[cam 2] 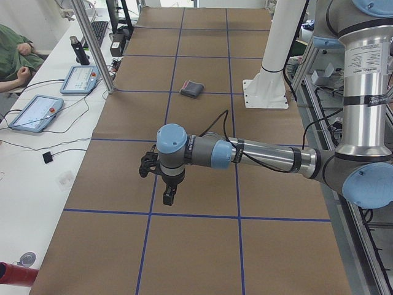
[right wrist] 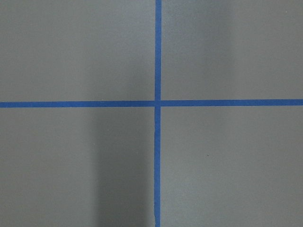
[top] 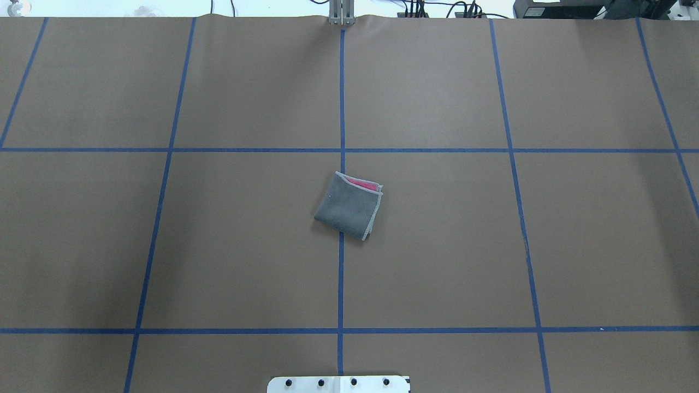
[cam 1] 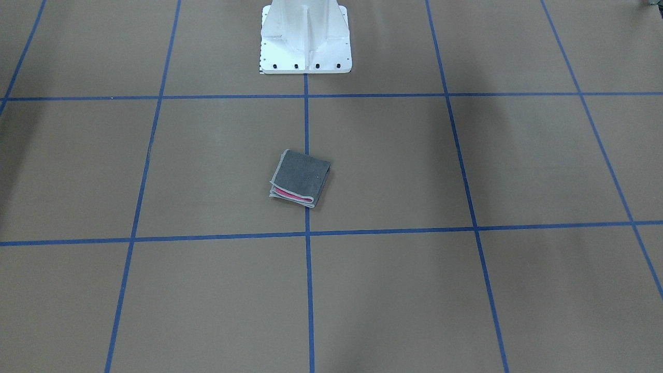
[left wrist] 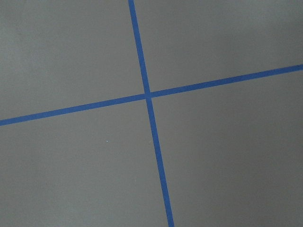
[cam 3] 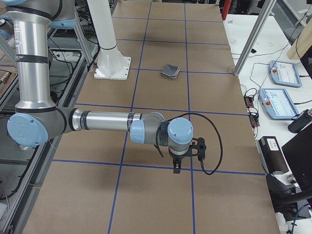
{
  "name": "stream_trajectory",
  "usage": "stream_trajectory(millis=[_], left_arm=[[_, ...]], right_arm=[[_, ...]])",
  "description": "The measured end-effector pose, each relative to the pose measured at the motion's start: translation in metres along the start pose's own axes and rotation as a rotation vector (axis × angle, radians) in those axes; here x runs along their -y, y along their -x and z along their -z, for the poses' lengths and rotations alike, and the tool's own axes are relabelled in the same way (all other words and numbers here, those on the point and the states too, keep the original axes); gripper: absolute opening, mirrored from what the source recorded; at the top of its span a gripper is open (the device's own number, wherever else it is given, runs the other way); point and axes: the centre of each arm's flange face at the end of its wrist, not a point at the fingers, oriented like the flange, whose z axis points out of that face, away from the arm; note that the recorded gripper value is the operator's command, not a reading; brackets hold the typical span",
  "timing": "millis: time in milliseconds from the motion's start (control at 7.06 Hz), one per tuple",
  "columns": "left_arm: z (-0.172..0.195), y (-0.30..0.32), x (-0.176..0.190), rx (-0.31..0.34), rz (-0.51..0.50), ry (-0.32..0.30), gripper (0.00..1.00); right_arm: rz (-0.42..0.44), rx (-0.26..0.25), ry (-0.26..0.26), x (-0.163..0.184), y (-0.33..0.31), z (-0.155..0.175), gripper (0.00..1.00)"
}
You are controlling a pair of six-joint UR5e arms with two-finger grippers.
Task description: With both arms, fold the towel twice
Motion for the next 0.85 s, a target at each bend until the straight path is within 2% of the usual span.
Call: stream_trajectory(millis=[283,850], left_arm=[[0.0005,-0.0007,0.0023,0.0,-0.002,-0.002,1.0],[0.0007,-0.0007,0.0031,0.003,-0.003,-0.002,1.0]], right_arm=[[-0.022,0.0,0.005,-0.006,0.0024,0.0089,1.0],[-0.007,0.0,-0.005,-0.0055,0.0076,0.0135,1.0]])
